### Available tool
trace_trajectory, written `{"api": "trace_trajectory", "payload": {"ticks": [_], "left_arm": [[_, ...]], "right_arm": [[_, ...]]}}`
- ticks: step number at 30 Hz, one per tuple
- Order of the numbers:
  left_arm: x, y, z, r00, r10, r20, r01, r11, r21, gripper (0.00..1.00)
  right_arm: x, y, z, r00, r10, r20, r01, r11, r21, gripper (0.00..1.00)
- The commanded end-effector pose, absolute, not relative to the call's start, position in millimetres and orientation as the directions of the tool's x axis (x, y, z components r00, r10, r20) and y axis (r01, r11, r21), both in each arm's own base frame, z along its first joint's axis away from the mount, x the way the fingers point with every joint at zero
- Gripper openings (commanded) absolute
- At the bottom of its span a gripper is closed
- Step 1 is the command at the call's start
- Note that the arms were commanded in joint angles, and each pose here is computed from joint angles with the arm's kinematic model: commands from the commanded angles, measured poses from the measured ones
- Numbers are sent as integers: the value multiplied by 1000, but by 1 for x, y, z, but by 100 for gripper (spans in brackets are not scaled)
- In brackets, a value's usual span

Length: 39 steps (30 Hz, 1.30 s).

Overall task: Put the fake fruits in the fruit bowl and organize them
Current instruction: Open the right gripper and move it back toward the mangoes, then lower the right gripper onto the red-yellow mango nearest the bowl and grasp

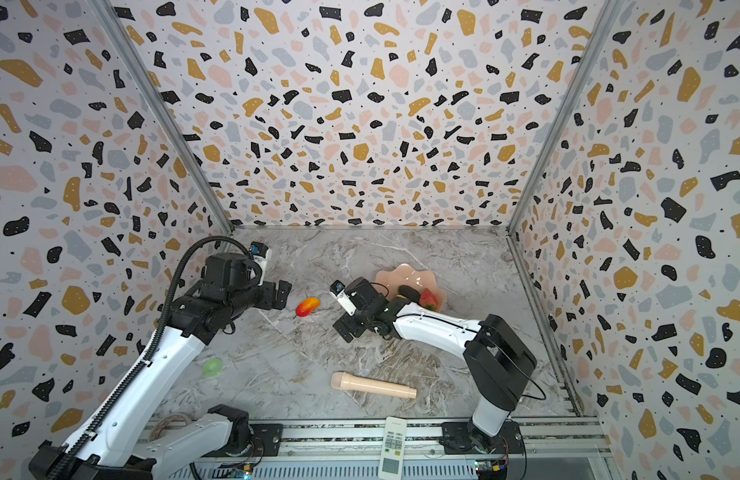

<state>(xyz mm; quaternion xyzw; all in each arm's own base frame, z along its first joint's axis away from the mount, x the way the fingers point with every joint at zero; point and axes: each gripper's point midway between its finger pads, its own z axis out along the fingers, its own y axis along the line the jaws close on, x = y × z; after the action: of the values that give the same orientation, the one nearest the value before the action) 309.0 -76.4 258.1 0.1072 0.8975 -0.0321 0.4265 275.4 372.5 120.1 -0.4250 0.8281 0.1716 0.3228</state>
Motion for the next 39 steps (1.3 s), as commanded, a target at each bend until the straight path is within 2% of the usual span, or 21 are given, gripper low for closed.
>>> {"api": "trace_trajectory", "payload": {"ticks": [1, 6, 11, 28, 39], "left_arm": [[308, -74, 268, -586, 154, -796, 206, 978, 37, 99], [307, -73, 266, -587, 157, -794, 205, 978, 42, 100], [307, -73, 265, -586, 158, -795, 204, 978, 44, 100], [307, -73, 266, -583, 160, -796, 206, 977, 45, 100], [309, -75, 266, -585, 160, -795, 211, 977, 42, 100]], "right_arm": [[273, 394, 129, -462, -539, -705, -808, 583, 84, 96], [273, 404, 101, -529, -547, -649, -776, 621, 109, 85], [286, 398, 79, -586, -556, -590, -713, 699, 50, 79], [299, 376, 78, -571, -579, -582, -634, 761, -136, 76], [302, 364, 74, -588, -576, -569, -591, 786, -185, 76]]}}
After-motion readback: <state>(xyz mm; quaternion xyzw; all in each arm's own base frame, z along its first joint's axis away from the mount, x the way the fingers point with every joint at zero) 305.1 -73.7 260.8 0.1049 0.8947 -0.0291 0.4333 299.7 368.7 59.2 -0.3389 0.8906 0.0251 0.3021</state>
